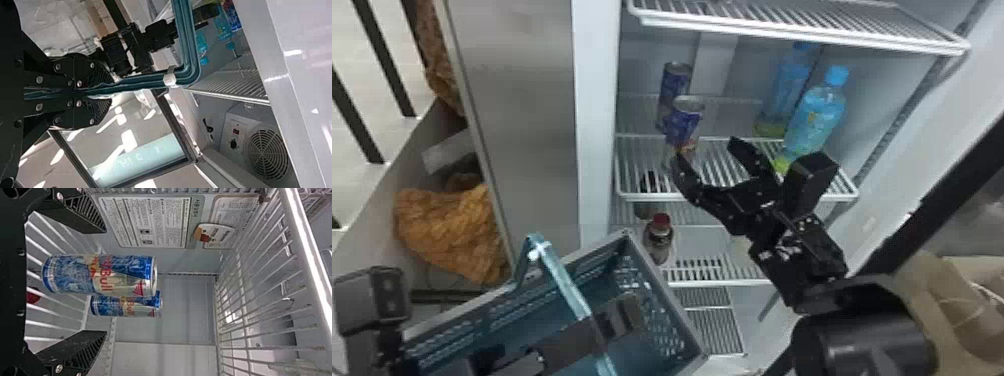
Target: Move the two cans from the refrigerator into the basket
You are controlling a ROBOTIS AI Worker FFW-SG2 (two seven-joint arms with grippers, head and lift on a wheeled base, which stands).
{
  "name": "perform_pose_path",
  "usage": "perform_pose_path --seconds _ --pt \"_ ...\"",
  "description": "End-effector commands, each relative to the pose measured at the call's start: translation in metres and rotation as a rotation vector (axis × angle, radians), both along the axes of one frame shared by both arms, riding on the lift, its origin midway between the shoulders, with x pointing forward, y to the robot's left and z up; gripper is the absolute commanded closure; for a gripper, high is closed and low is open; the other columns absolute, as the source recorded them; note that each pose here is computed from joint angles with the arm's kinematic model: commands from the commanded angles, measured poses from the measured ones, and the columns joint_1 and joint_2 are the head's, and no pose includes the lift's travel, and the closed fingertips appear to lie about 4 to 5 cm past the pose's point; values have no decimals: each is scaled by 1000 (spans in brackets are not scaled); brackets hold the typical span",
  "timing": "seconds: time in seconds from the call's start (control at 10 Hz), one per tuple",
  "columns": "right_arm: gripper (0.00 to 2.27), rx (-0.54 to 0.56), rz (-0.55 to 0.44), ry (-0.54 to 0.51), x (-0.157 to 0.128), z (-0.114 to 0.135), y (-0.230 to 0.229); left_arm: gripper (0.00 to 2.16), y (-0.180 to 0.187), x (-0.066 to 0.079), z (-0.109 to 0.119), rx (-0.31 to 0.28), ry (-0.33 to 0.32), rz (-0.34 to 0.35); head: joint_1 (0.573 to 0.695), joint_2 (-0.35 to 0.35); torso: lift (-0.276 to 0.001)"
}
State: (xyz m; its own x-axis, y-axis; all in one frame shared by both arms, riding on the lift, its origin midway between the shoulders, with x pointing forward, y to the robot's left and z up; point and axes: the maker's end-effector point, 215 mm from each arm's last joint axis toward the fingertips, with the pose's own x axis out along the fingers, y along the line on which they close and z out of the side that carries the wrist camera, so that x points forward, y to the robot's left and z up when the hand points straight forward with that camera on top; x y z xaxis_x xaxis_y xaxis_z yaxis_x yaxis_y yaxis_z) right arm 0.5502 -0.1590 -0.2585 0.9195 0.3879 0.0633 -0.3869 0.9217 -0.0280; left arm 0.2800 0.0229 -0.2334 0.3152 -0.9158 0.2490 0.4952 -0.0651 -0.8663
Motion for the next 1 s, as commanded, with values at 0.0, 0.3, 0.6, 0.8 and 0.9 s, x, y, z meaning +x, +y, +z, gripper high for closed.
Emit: perform_pose_path --seconds 0.0,0.3,0.6,0.8,0.9 --pt "113 -1 6 -2 5 1 6 1202 0 0 -1 1 2 -1 695 -188 -35" --pt "114 3 5 8 17 -3 11 1202 0 0 0 -1 2 -1 695 -171 -35" --pt "114 8 11 22 29 -9 17 1202 -1 0 -1 -2 5 -3 695 -164 -35" --pt "121 7 8 28 31 -12 18 1202 0 -1 -1 -1 5 -3 695 -156 -35" --pt "122 7 7 30 33 -13 17 1202 0 -1 -1 -1 5 -5 695 -155 -35"
